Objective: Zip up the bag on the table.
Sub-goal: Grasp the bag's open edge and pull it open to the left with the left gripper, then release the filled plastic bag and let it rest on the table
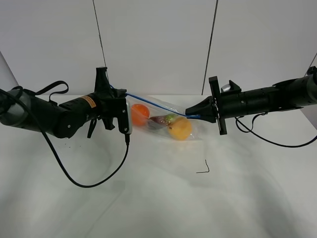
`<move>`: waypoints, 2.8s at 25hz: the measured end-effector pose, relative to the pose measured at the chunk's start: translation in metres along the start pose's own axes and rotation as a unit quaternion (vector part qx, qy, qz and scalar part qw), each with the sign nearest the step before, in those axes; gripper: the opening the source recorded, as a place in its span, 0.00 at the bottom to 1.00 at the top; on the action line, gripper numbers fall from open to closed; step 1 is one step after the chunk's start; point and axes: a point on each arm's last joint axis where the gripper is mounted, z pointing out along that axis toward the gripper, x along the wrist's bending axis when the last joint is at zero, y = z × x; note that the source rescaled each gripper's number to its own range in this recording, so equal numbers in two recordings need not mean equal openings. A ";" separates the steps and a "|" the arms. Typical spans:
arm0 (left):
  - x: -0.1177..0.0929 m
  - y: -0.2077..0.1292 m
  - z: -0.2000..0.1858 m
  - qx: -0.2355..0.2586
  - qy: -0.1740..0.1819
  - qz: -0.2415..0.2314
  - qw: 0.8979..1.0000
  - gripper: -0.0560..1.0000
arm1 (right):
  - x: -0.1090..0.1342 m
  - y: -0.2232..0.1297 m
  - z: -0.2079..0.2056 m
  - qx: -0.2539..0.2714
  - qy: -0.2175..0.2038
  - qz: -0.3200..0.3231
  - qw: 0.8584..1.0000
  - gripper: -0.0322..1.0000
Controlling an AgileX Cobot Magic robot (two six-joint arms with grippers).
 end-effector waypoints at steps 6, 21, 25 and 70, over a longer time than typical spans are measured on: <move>0.002 -0.018 -0.002 0.022 0.004 -0.003 1.000 0.05 | 0.000 0.000 0.000 0.001 0.000 0.000 1.000 0.03; 0.007 -0.046 -0.006 0.062 0.021 -0.015 0.998 0.05 | -0.001 -0.001 0.000 0.006 -0.003 -0.002 1.000 0.03; 0.007 -0.046 -0.006 0.061 0.022 -0.013 0.998 0.05 | -0.001 -0.001 0.000 0.006 -0.003 -0.002 1.000 0.03; 0.007 -0.133 -0.033 0.179 0.129 -0.555 0.802 0.74 | -0.001 -0.002 0.000 0.011 -0.006 -0.004 1.000 0.03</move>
